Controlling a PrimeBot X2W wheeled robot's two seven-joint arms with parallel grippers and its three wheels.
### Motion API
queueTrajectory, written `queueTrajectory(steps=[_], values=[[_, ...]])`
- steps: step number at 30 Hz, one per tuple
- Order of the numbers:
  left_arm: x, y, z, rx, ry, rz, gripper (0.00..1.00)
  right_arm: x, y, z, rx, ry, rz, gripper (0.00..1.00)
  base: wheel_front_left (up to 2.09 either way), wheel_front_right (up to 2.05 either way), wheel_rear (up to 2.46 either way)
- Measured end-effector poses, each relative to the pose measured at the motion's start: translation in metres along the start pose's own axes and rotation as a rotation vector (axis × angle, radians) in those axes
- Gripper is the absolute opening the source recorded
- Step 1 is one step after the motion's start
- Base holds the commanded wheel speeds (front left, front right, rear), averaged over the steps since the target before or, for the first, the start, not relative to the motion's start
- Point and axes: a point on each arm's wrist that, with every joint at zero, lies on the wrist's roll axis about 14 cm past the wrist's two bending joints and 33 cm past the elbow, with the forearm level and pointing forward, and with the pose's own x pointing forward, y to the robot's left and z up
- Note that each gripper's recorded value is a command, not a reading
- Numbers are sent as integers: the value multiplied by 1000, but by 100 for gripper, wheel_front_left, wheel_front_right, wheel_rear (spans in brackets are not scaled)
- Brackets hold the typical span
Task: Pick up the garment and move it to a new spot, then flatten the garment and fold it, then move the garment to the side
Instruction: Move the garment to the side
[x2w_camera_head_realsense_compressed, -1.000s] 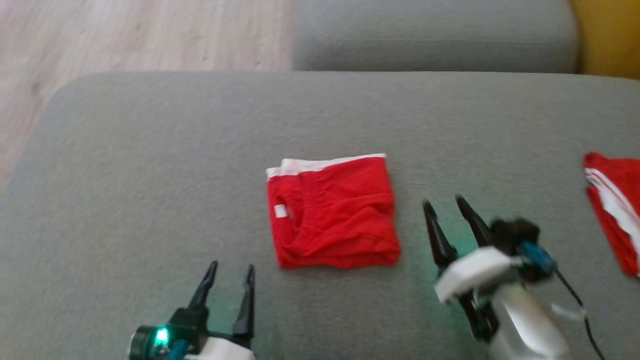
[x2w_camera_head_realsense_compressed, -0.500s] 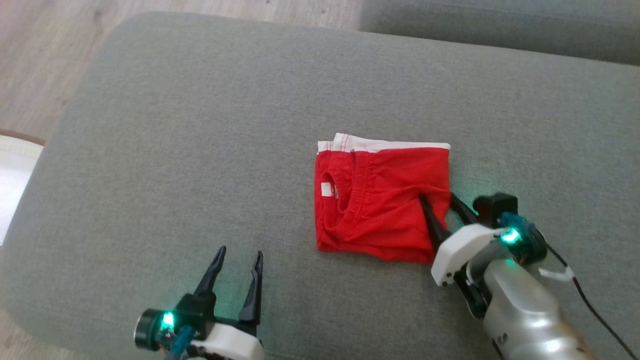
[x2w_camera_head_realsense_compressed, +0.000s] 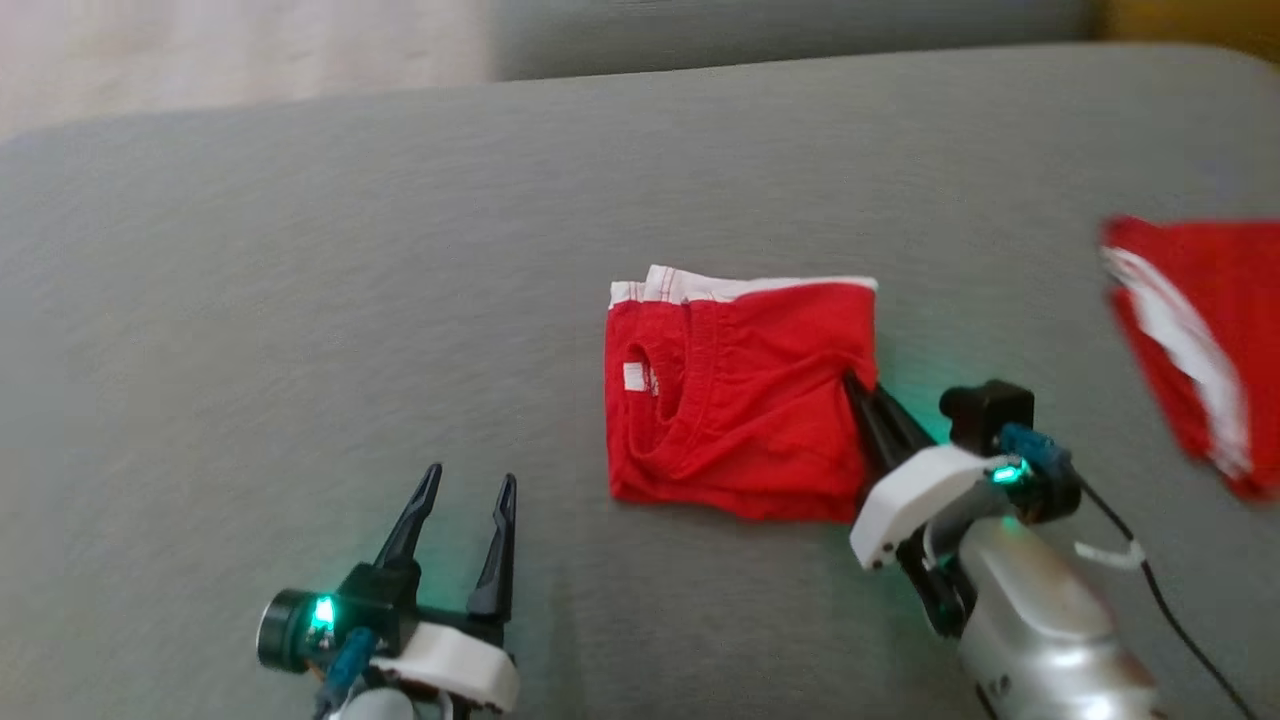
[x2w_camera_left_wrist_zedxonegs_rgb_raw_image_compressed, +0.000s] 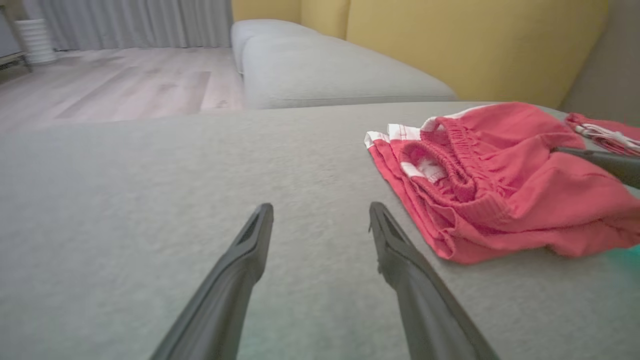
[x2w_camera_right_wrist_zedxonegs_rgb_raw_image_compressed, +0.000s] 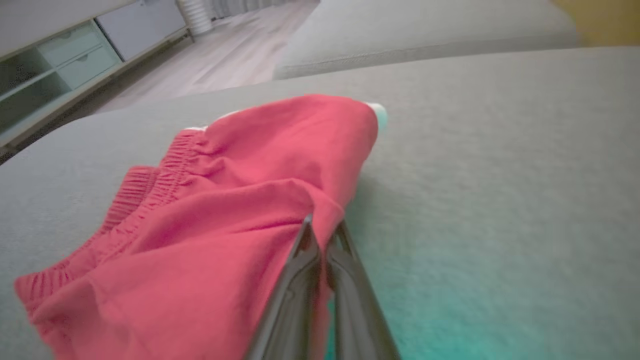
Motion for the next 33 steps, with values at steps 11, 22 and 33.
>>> queueTrajectory(steps=[11, 22, 33], values=[[47, -128, 13, 36, -24, -407, 100, -106, -86, -22, 112, -53, -325, 0, 0, 0, 0], [53, -197, 7, 47, -3, -621, 100, -154, -121, -25, 145, -95, -489, 0, 0, 0, 0], [54, -156, -3, 40, 23, -505, 100, -106, -156, 51, -199, -81, -433, 0, 0, 0, 0]])
